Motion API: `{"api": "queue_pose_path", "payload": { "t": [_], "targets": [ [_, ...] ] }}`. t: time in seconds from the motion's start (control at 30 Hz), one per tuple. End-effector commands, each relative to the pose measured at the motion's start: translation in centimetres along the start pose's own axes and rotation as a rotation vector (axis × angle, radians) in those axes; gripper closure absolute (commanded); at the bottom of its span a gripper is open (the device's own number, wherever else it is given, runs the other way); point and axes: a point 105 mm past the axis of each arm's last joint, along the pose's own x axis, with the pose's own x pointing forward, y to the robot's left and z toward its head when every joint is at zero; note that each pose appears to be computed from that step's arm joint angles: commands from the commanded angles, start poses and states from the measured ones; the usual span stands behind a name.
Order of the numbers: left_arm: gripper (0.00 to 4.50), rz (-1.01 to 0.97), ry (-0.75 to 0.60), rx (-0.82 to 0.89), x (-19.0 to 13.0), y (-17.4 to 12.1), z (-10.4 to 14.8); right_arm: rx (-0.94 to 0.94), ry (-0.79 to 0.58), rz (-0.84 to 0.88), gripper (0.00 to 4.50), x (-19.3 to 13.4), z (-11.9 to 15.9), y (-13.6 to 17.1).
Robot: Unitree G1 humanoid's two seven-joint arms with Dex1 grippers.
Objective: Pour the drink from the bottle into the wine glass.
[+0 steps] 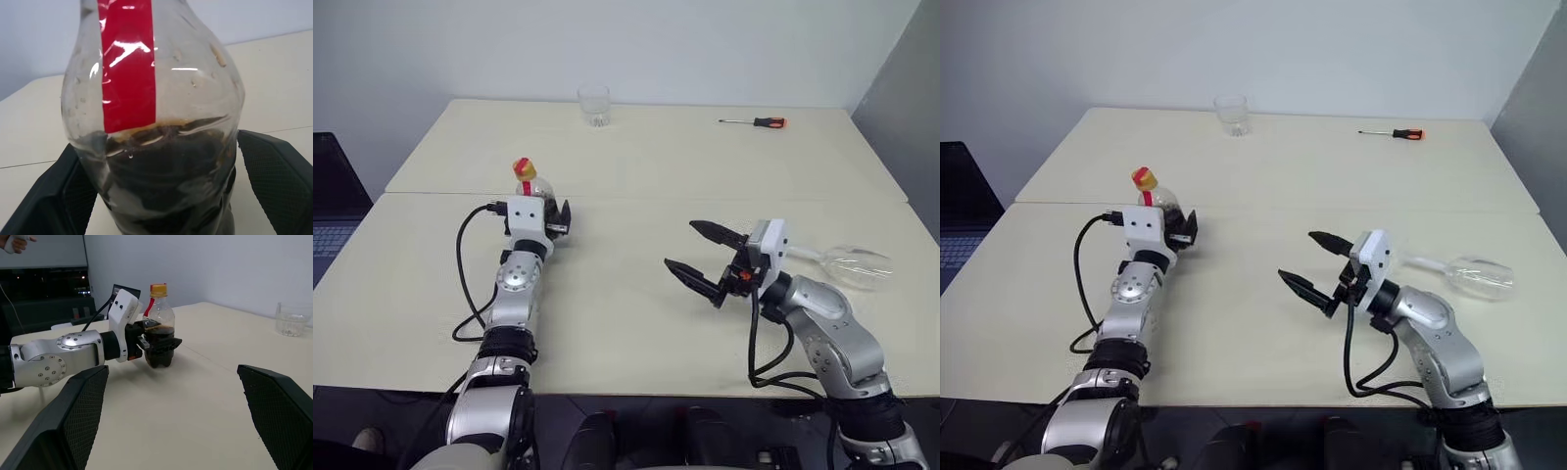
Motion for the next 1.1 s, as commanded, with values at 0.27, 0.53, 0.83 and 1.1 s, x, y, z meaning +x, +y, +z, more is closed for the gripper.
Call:
{"api": "queue_pose_path", "payload": {
  "t": [0.27,0.53,0.83,1.1],
  "targets": [
    [0.02,-0.008,-0.06,-0.014,0.8,-0.2,1.4,-0.027,0.052,-0.043,0.0,1.0,-1.3,-1.3],
    [0.02,-0.004,-0.073,-0.034,1.4,-0.1,2.0,-0.04,0.038,-0.045,0.0,3.0,-1.4,-1.1],
    [0.02,0.002,-0.078,-0.037,2.0,0.3,2.3,-0.047,0.026,-0.045,0.0,3.4,-1.2,-1.2],
    [0.9,-0.007,-0.098,-0.043,2.0,0.3,2.6,-0.047,0.023,-0.054,0.0,3.3,-1.1,-1.2]
  ]
}}
